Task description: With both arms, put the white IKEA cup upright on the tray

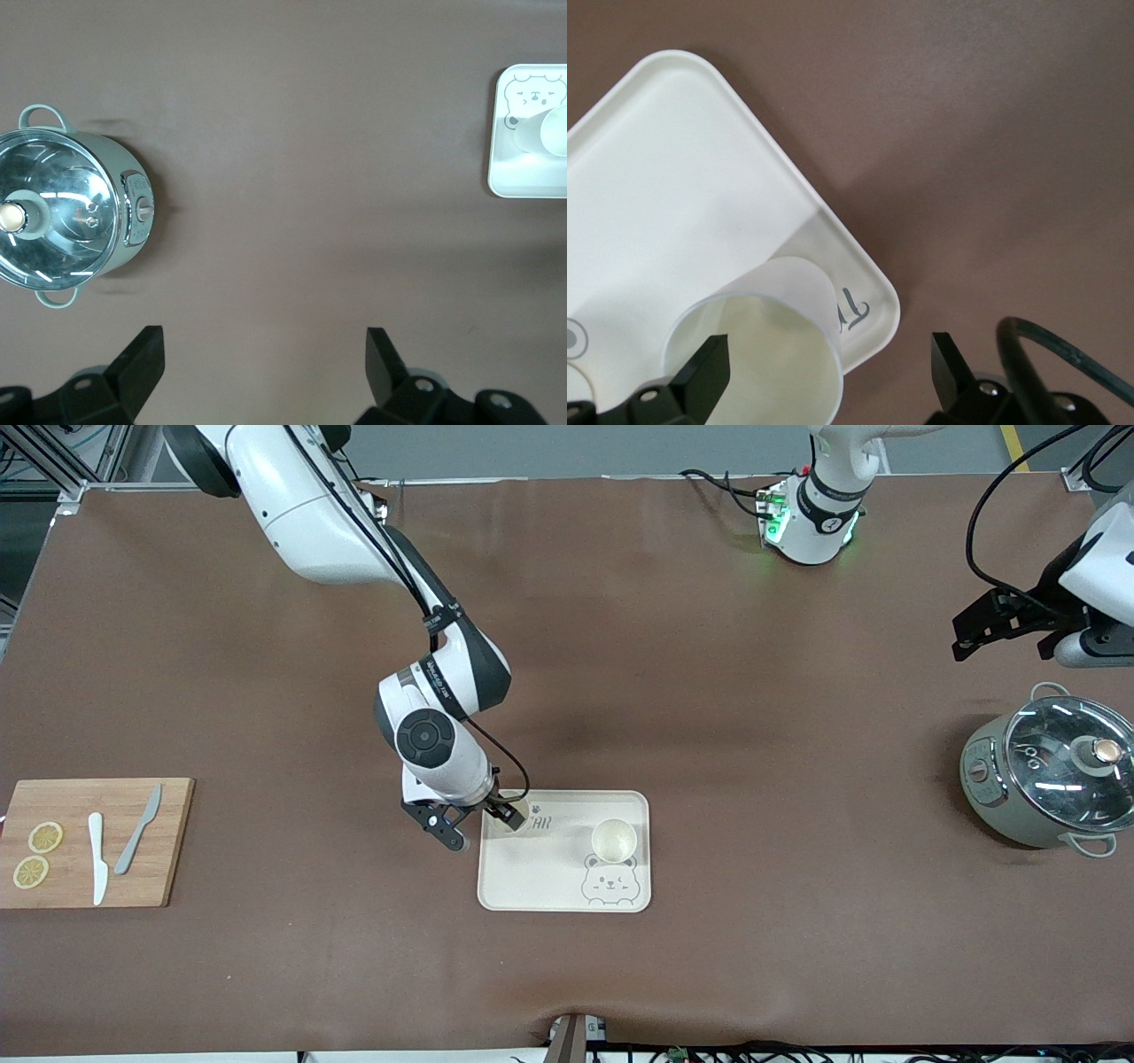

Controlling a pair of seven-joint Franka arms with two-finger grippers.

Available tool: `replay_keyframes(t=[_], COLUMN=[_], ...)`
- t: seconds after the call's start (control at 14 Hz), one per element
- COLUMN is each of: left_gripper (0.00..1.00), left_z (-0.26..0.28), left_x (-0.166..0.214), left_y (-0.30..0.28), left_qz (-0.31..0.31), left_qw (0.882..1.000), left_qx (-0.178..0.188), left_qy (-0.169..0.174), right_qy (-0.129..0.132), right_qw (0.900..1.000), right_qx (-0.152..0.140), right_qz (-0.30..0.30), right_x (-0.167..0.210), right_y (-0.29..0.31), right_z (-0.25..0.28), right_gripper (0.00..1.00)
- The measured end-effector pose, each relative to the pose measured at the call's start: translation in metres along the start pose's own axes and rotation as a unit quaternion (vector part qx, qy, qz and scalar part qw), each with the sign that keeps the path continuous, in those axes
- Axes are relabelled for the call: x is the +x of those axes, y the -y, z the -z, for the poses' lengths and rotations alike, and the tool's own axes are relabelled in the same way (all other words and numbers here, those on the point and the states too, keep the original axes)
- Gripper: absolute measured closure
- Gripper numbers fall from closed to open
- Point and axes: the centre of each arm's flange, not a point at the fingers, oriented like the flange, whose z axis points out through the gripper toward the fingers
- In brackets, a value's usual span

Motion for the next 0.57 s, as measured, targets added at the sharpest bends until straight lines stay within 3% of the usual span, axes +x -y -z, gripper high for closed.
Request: replay_keyframes(t=[0.36,0.57], left_gripper=[0.0,0.0], left_z=[0.0,0.0], left_x=[0.0,0.0], left_y=[-0.005,-0.005], left_qz=[-0.004,-0.004], left_qw=[1.0,1.0], left_qx=[0.0,0.0], left_qy=[0.0,0.0], right_qy=[0.025,0.031], right_qw=[0.998,0.996], right_qx=[-0.057,-0.082], right_qz=[0.002,-0.011], right_x=[0.001,0.021], right_y=[0.003,-0.005], right_z=[0.056,0.107], right_gripper=[0.0,0.0])
